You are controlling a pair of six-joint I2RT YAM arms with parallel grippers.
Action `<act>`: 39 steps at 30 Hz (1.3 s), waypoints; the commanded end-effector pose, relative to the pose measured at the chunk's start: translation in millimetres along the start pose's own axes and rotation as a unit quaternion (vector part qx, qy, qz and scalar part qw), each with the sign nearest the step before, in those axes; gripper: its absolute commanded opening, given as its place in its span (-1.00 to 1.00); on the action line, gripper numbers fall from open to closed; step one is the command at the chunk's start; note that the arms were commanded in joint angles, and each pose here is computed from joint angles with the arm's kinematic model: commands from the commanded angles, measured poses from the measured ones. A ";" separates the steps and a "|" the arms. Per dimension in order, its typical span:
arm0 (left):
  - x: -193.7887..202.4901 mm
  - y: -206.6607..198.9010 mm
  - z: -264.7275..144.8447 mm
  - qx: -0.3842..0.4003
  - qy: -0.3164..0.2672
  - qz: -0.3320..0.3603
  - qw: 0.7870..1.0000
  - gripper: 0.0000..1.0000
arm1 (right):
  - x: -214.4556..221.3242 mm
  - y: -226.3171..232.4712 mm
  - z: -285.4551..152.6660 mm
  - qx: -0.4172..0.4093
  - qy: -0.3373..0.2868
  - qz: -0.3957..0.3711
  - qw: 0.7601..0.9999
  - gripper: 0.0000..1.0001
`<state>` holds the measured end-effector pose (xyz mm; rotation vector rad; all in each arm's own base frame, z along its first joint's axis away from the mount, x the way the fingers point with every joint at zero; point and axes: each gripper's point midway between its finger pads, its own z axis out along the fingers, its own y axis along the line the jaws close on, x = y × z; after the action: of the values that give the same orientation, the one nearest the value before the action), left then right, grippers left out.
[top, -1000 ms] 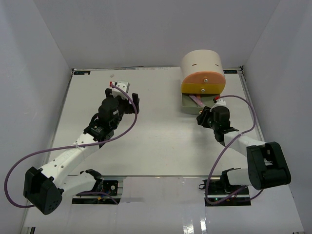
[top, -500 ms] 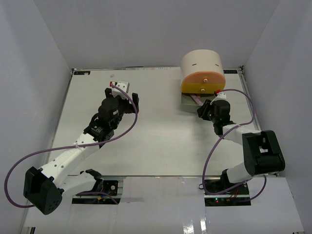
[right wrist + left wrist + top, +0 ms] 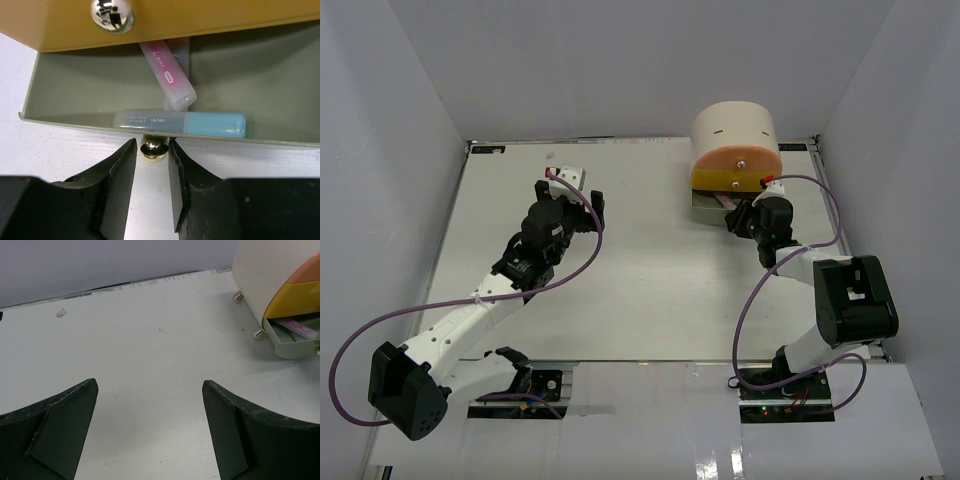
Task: Sort the stationery into containers
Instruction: Close the drawer in the storage box.
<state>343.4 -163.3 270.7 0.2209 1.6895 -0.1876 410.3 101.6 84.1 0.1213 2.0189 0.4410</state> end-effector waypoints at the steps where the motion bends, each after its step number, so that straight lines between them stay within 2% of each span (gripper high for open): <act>1: -1.1 4.3 -0.7 -0.007 -0.006 0.002 1.000 0.92 | -48.2 13.9 4.6 -0.029 -0.071 -0.023 0.997 -0.23; 17: 0.3 5.8 0.0 -0.011 -0.006 0.007 1.000 0.92 | -72.6 15.1 28.7 -0.055 -0.104 -0.050 0.992 0.04; 22: 0.2 7.0 0.2 -0.013 -0.007 0.008 1.000 0.92 | -69.8 14.1 36.3 -0.063 -0.101 -0.052 0.992 0.20; 28: 0.5 6.9 0.0 -0.013 -0.008 0.010 1.000 0.92 | -70.7 17.8 44.5 -0.080 -0.097 -0.055 0.991 0.25; 39: -0.3 6.4 -0.1 -0.012 -0.010 0.010 1.000 0.91 | -80.4 21.1 42.6 -0.084 -0.113 -0.059 0.988 0.44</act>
<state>344.5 -161.6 266.8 0.2304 1.6850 -0.1677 466.7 113.0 103.5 -0.0142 1.8807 0.5264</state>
